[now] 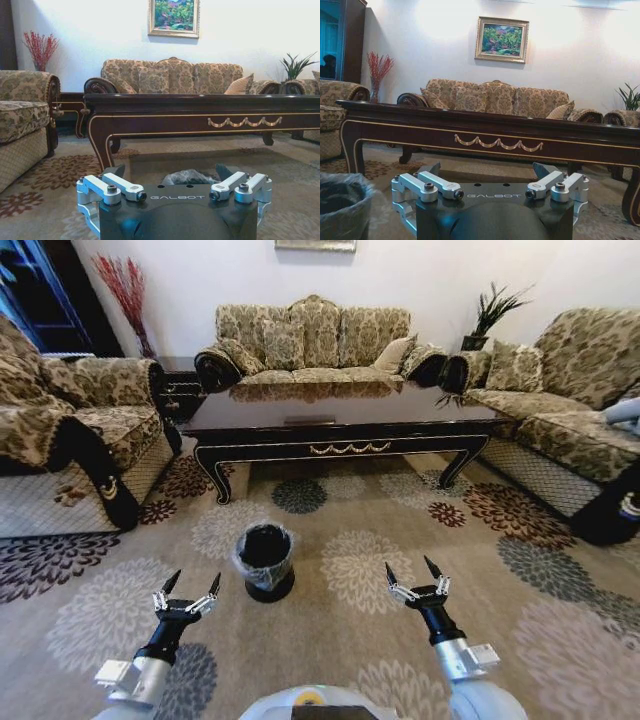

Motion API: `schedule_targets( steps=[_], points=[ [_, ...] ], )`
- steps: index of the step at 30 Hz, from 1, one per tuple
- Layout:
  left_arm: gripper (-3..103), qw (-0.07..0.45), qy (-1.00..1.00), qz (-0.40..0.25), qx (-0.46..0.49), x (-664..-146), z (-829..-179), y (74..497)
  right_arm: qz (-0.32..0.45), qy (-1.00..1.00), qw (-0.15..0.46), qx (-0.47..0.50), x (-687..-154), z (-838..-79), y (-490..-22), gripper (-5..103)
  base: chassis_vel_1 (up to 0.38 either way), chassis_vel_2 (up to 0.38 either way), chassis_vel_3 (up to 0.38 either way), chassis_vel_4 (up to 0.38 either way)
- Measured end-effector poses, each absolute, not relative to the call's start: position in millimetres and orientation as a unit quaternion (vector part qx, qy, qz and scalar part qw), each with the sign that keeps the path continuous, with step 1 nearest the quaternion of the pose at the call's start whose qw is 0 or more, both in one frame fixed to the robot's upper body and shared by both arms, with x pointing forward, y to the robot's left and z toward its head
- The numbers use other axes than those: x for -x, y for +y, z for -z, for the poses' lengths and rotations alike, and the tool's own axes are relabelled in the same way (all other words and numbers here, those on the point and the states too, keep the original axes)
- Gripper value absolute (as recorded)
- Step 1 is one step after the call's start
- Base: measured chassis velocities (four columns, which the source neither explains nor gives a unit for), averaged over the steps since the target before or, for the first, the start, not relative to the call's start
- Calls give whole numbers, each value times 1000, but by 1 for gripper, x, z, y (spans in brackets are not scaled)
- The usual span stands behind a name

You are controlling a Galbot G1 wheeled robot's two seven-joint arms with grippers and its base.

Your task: Move to the front of the table and pick up the trash from the floor, then place it into the trash bin.

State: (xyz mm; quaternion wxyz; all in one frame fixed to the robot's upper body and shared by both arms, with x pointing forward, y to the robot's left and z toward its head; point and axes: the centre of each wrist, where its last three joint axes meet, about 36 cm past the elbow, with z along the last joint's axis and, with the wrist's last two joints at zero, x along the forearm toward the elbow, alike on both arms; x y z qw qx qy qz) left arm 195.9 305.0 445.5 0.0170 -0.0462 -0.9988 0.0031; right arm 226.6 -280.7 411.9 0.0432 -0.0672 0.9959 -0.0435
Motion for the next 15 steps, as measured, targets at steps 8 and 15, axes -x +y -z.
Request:
schedule_targets(
  steps=[8,15],
  points=[
    [100,17,-999,-3,46,-196,-445,305,44,996,43,67,-227,-412,-281,100,260,-259,-264,262],
    [100,17,-999,-3,46,-196,-445,305,44,996,43,67,-227,-412,-281,100,260,-273,-261,272]
  ],
)
